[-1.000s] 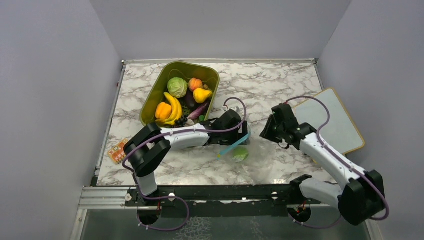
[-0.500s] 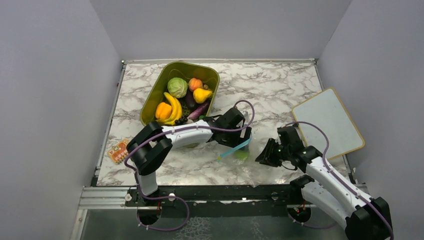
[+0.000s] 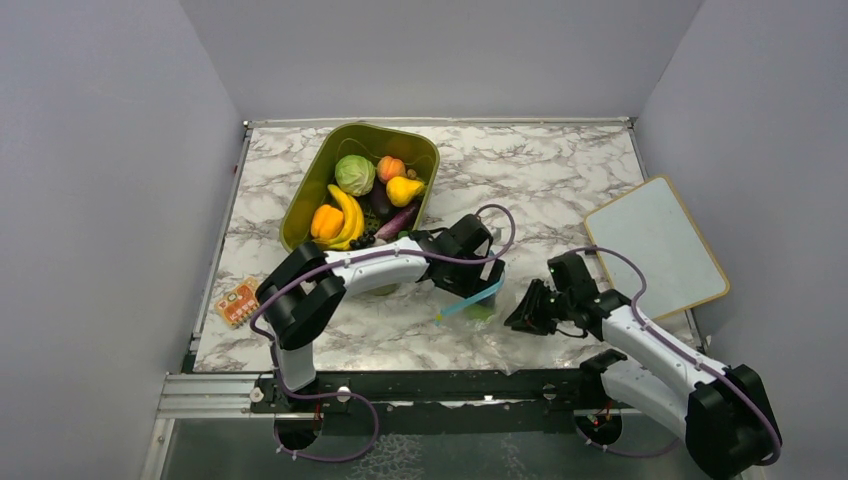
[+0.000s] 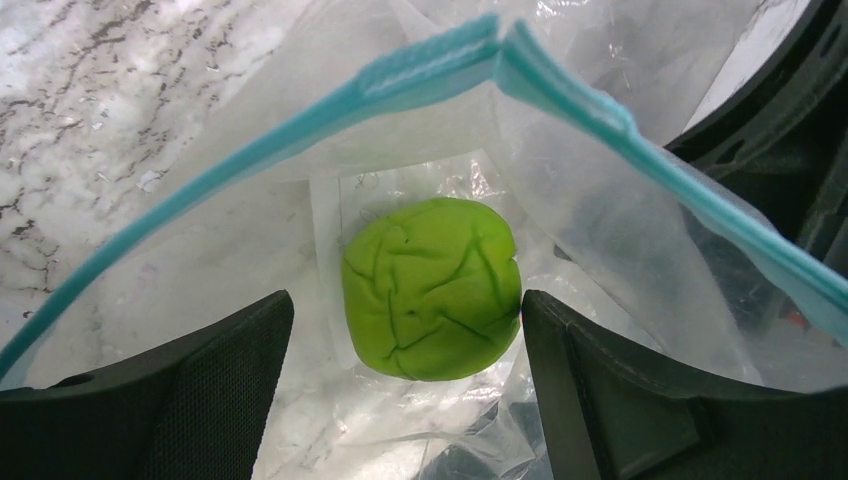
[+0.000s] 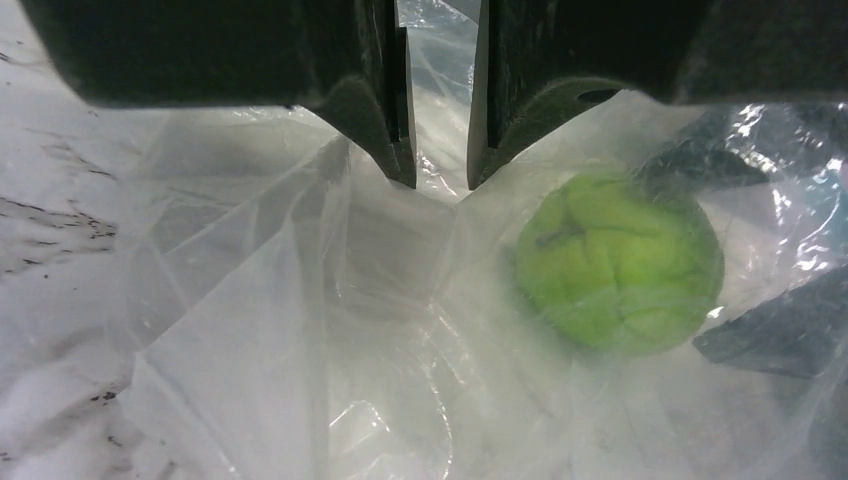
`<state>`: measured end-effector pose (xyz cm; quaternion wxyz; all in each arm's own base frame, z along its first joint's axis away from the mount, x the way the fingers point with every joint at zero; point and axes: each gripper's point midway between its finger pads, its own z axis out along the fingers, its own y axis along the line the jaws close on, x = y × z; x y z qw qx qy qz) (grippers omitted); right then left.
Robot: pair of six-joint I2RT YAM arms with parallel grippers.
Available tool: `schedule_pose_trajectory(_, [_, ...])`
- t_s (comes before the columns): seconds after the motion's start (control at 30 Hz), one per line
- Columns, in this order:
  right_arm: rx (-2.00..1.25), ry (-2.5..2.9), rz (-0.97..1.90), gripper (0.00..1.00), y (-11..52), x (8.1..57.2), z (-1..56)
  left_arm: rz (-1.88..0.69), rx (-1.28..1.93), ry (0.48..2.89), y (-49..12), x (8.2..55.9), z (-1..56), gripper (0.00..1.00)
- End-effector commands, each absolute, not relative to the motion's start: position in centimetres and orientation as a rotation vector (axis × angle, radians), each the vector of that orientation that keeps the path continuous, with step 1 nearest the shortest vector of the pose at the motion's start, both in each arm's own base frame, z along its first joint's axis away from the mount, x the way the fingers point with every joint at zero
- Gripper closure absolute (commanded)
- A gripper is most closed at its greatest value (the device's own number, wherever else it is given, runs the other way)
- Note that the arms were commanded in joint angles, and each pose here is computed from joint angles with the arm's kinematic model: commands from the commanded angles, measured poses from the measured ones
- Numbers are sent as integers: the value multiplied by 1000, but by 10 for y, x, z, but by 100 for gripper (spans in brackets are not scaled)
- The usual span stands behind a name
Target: Open the zip-top bag and remove the fake food
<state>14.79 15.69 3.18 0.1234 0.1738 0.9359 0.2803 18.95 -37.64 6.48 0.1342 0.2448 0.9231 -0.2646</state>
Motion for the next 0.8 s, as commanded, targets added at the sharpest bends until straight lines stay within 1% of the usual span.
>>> schedule_pose_trajectory(0.0, [511,2710,896,74,165,149,31,-808,825,2688,-383,173,65,13])
schedule_pose_trajectory(0.13, [535,2707,918,75,167,148,29,-795,882,2699,-389,165,61,13])
schedule_pose_trajectory(0.23, [564,2700,910,75,166,149,28,-737,896,2705,-388,164,59,18])
schedule_pose_trajectory(0.4, [612,2695,869,75,161,150,24,-670,890,2699,-380,168,61,31])
schedule_pose_trajectory(0.47, [625,2692,859,75,160,150,23,-666,899,2697,-379,168,64,35])
schedule_pose_trajectory(0.5, [633,2692,857,75,159,149,22,-665,901,2695,-378,168,65,34])
schedule_pose_trajectory(0.57, [638,2691,851,75,158,148,21,-670,913,2687,-377,167,67,25])
schedule_pose_trajectory(0.63, [643,2687,849,75,157,148,21,-691,943,2679,-378,165,69,19])
schedule_pose_trajectory(0.7, [644,2684,848,75,157,148,21,-696,973,2684,-379,162,66,18])
schedule_pose_trajectory(0.77, [649,2684,845,75,156,148,21,-668,965,2702,-377,164,60,19])
